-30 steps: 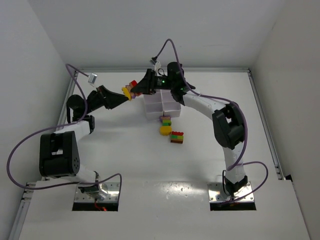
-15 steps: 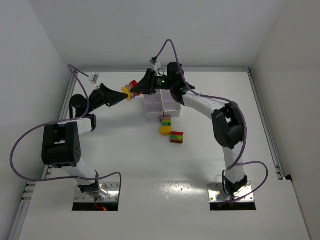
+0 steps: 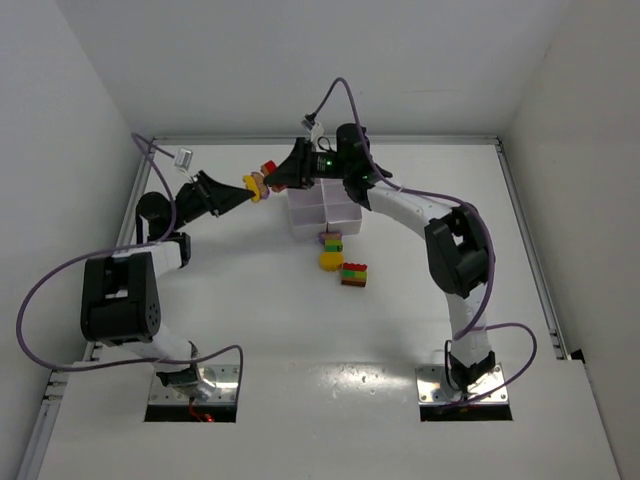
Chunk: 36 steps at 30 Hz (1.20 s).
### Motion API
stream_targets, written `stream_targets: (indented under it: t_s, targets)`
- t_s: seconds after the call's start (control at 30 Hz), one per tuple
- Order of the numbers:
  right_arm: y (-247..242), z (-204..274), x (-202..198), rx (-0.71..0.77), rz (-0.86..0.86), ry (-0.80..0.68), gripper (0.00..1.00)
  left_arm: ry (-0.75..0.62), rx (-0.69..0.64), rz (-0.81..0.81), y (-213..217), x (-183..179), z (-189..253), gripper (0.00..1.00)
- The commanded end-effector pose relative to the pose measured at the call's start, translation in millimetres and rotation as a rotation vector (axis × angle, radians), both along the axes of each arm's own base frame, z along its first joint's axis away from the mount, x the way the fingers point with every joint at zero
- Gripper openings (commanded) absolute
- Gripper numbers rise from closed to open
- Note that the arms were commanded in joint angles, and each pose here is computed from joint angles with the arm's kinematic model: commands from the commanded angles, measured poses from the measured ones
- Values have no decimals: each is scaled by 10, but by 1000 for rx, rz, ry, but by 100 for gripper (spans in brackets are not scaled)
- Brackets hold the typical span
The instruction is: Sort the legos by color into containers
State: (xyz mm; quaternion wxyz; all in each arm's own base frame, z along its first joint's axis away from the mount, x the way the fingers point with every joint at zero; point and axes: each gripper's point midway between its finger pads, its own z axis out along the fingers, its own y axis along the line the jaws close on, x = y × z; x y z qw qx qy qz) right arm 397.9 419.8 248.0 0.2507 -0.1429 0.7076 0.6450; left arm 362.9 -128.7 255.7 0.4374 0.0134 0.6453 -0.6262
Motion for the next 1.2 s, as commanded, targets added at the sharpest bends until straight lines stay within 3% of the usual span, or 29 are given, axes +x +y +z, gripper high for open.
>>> stream_targets:
  t_s: [0.0,0.2,0.23,0.33,0.43,0.53,0.83,1.03,1.1,1.17]
  targets:
    - [-269,360,132,33,-55,-89,0,-229,130,83,167,-99,176,0]
    - [-528,402,228,30,-106,-89,0,-174,314,88,250,-197,-248,0]
    - [-532,361,225,24,-106,-90,0,-112,332,96,297,-184,-310,0]
    - [-596,388,232,17,-116,-112,0,-141,524,139,412,70,-450,0]
    - [-617,297,213,-19,-113,-127,0,34,672,290,702,442,-692,0]
    - [-653,272,182,-51,-117,-156,0,258,764,305,882,673,-1062,0]
    - [-783,149,30,-186,-112,-307,0,424,870,367,1000,697,-1499,0]
    - [-725,-245,-298,-333,19,-454,0,337,775,268,750,565,-1297,0]
    - [-693,-557,-547,-402,114,-460,0,299,741,248,677,525,-1165,0]
    - [-701,-814,-750,-490,211,-555,0,289,721,236,636,478,-1103,0]
